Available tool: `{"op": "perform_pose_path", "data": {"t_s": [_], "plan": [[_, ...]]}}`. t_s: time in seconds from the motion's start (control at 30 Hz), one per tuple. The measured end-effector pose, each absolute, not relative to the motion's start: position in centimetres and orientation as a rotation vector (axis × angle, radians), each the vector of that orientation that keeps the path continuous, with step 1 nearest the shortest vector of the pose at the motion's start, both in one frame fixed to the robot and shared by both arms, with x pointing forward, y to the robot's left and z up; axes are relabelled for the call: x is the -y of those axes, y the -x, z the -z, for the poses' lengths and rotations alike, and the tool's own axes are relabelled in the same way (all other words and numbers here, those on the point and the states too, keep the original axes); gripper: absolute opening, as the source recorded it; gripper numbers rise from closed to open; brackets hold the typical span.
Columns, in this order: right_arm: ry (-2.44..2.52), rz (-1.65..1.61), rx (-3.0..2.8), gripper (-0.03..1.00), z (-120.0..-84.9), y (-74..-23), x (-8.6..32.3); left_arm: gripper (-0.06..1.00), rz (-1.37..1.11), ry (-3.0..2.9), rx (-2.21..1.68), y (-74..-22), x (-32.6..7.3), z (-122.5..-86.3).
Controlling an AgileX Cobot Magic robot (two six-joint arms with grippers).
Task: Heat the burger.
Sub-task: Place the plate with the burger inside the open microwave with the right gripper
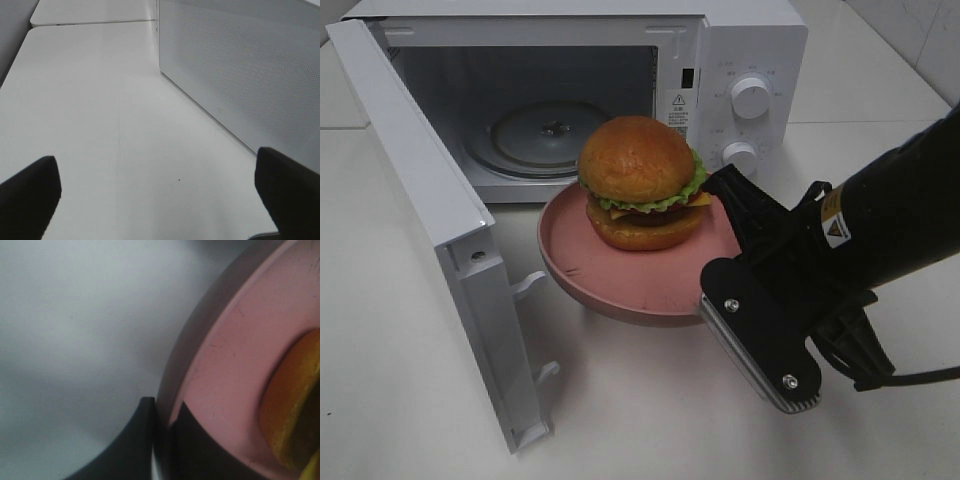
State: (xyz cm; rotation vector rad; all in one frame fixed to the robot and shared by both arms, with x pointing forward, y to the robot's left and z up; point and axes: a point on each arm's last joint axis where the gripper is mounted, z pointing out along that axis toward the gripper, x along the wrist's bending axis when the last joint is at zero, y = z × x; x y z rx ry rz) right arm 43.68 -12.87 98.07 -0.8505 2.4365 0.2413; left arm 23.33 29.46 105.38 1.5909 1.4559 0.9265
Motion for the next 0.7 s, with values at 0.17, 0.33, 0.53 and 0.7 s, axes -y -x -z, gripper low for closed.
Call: {"op": "perform_pose_path", "data": {"t_s": [0.17,0.33,0.53,0.7], "plan": [[0.849,-0.244,-2.429,0.04,-98.4,-44.5,12.2,0.97,-0.926,-1.591,-1.456,-23.3,-29.5,-105.4],[0.851,-0.248,-2.42,0.04,-98.5,-45.5,11.3,0.97,-0.926,-1.591,-1.456,-23.3,-29.5,-105.4],[0.889,-0.256,-2.419,0.04,-98.5,-46.8,9.9,0.97,-0.926,-1.591,-1.456,-23.3,-29.5,-105.4],[0.903,-0.266,-2.415,0.04,-98.7,-47.6,9.1,0.97,-0.926,-1.591,-1.456,-23.3,-29.5,-105.4]]}}
